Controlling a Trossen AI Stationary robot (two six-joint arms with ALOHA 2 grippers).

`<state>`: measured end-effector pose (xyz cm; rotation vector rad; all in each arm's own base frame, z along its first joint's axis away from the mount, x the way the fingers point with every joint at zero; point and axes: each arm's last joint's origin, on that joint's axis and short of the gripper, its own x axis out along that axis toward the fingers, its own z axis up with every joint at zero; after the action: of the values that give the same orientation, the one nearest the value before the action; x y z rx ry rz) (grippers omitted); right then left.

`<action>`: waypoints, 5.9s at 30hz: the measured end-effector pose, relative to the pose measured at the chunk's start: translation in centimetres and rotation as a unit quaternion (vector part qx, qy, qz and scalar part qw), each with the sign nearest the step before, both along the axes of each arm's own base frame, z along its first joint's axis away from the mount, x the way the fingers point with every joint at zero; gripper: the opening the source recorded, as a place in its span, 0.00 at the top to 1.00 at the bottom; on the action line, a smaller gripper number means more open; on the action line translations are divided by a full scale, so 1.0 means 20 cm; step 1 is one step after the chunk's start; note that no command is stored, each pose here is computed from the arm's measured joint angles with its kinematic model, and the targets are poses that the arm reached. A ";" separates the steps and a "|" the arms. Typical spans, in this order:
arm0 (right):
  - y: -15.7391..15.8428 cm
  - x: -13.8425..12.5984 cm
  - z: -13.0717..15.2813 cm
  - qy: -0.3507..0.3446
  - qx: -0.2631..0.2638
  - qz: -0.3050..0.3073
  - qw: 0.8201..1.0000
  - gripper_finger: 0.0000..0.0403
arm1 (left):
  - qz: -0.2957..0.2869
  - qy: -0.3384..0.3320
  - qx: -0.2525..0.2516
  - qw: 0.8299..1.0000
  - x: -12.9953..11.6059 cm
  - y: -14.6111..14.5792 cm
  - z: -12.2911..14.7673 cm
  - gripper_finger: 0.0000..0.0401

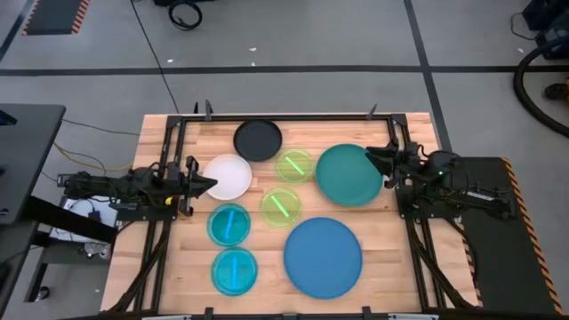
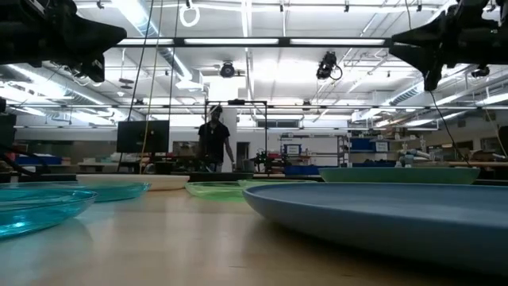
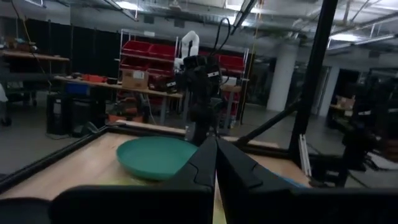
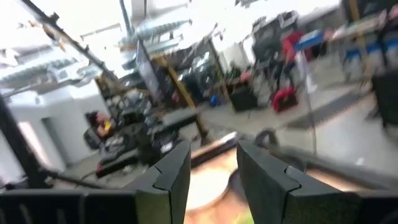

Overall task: Stack plastic plates
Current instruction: Stack the green plate on top of the blue plate

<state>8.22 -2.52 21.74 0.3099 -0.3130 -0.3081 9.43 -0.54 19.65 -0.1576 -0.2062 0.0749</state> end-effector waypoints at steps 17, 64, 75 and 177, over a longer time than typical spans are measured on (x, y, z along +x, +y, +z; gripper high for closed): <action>0.05 0.09 0.02 -0.005 0.012 0.197 0.980 0.65 | -0.091 0.254 -0.051 0.962 0.26 -0.16 0.04 0.83; 0.11 0.36 0.19 0.480 0.150 0.004 0.864 0.67 | -0.142 0.459 0.186 0.857 1.56 0.13 0.01 0.75; 0.16 0.32 0.20 0.478 0.163 0.020 0.863 0.67 | -0.163 0.489 0.241 0.823 1.88 0.21 -0.06 0.75; 0.23 0.26 0.45 0.276 -0.014 0.060 0.959 0.67 | -0.341 0.492 0.376 0.707 1.63 -1.04 -0.14 0.65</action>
<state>13.48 2.12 30.77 0.2017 0.2507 -0.2587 41.99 -21.31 16.76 0.6455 0.9199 -0.6687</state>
